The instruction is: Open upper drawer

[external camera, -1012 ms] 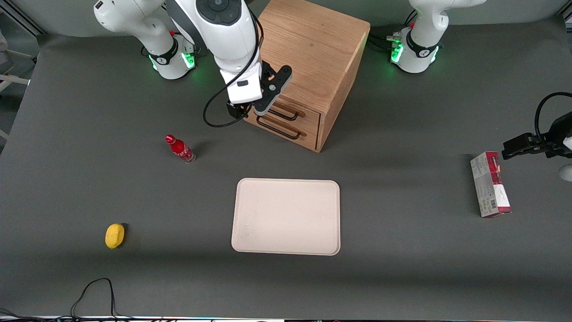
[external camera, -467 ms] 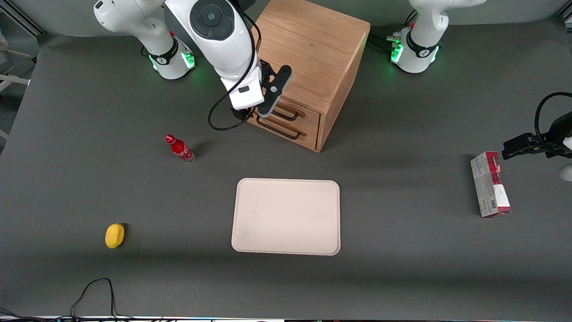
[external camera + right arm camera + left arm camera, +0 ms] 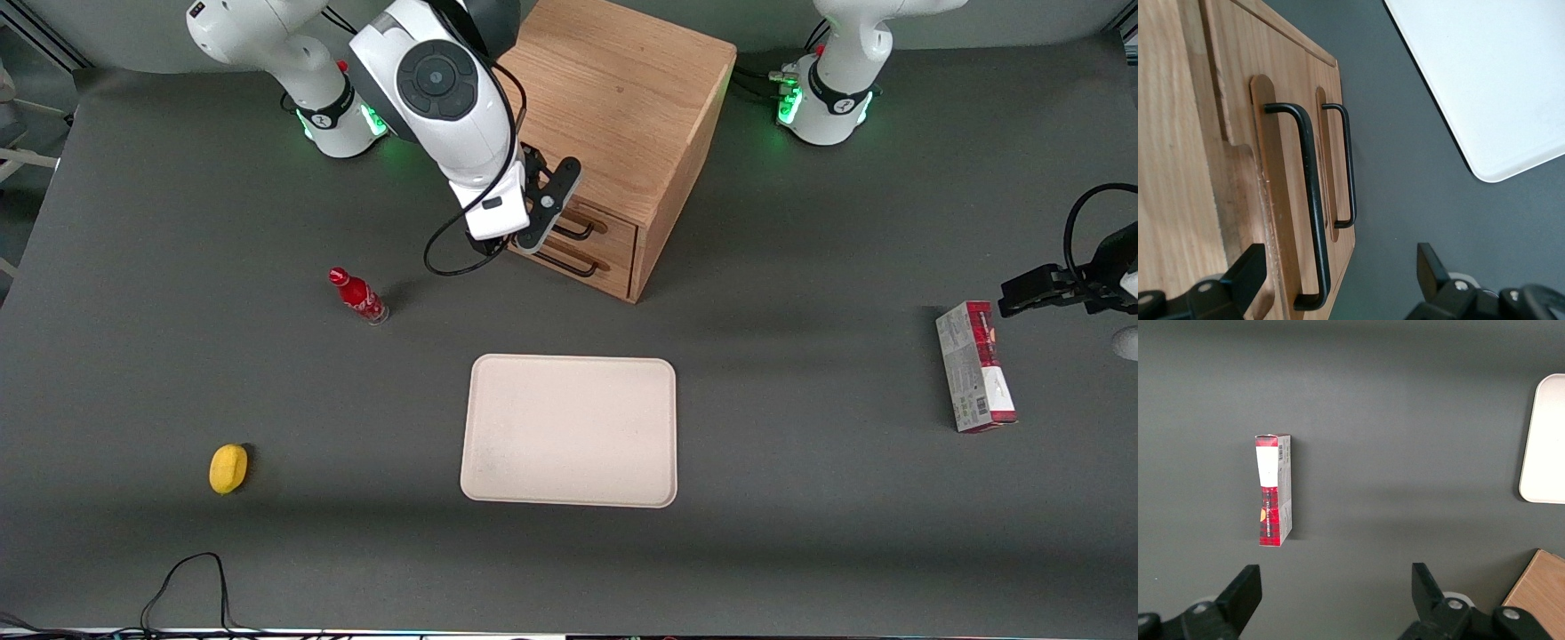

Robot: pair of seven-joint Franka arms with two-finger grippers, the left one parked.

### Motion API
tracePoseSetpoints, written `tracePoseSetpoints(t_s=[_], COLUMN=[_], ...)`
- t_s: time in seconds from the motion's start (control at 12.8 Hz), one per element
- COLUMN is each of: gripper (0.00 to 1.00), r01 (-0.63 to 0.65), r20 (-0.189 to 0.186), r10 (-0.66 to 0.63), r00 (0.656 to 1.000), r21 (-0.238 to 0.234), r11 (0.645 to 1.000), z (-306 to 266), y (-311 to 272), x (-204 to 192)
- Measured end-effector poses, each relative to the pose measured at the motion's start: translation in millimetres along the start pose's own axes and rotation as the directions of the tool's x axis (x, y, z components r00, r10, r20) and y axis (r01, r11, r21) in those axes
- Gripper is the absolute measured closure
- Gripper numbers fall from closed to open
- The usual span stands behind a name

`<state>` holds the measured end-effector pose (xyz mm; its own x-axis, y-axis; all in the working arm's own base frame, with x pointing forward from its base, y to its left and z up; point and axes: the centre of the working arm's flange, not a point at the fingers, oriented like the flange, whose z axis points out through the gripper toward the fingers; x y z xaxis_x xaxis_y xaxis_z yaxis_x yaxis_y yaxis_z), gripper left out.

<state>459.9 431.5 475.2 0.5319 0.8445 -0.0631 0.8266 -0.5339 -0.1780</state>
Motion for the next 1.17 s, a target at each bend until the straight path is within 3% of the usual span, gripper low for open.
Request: tracePoseSetpoints(t_s=[1.17], gripper=[0.0], r01=[-0.014], r20=[-0.037], r10=[0.014], r00=[0.999], r21=[-0.017], r11=[1.0], z=[46], y=[9], x=[1])
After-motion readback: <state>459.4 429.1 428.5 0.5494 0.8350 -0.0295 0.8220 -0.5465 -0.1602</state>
